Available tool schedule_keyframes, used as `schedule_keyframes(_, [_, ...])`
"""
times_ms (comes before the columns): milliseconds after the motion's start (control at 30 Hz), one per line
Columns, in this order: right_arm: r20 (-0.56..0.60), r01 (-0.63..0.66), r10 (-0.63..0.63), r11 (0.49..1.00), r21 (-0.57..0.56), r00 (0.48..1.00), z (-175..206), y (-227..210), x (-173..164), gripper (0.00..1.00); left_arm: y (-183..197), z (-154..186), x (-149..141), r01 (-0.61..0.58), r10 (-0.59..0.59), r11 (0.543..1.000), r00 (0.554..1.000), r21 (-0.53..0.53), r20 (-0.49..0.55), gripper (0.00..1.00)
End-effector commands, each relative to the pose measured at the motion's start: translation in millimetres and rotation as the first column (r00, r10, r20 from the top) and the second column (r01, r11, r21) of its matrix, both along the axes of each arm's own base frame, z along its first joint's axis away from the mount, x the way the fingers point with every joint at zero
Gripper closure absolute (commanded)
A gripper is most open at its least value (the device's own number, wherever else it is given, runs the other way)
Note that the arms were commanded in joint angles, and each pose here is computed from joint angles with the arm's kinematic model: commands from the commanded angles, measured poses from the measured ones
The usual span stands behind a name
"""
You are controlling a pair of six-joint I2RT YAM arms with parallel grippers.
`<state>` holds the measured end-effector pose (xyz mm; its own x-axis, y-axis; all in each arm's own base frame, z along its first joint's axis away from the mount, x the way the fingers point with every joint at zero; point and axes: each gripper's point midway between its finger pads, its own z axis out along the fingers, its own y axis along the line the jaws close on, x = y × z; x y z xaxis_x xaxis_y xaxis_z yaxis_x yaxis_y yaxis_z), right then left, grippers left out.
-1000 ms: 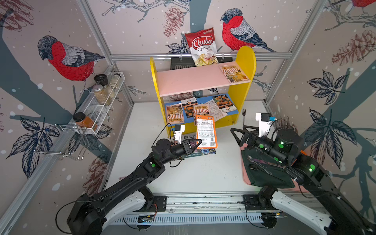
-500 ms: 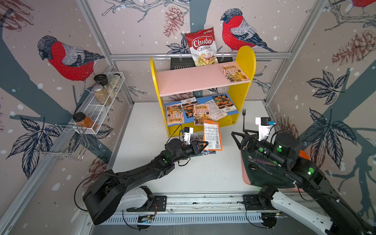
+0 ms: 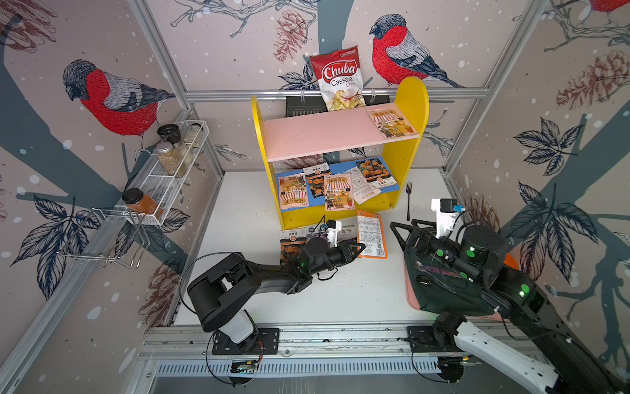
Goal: Take the seed bag off the shelf
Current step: Place the seed packet at the center of the board.
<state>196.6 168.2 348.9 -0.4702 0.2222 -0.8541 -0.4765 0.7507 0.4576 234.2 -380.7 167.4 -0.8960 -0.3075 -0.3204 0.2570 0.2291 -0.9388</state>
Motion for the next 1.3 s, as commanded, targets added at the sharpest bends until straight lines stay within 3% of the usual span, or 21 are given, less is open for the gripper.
schedule_keyframes(0, [-0.004, 0.013, -0.013, 1.000, 0.006, 1.000, 1, -2, 0, 0.00, -9, 18, 8, -0.016, 0.018, 0.997, 0.999, -0.076, 0.031, 1.00])
schedule_keyframes(433, [-0.018, 0.016, -0.016, 1.000, 0.016, 1.000, -5, -2, 0, 0.00, -14, -22, 18, -0.062, 0.064, 0.998, 0.993, 0.020, -0.101, 1.00])
schedule_keyframes(1267, [-0.029, 0.020, -0.019, 1.000, 0.015, 0.999, -9, -4, -2, 0.00, -35, -84, 35, -0.084, 0.115, 0.976, 0.982, 0.200, -0.149, 1.00])
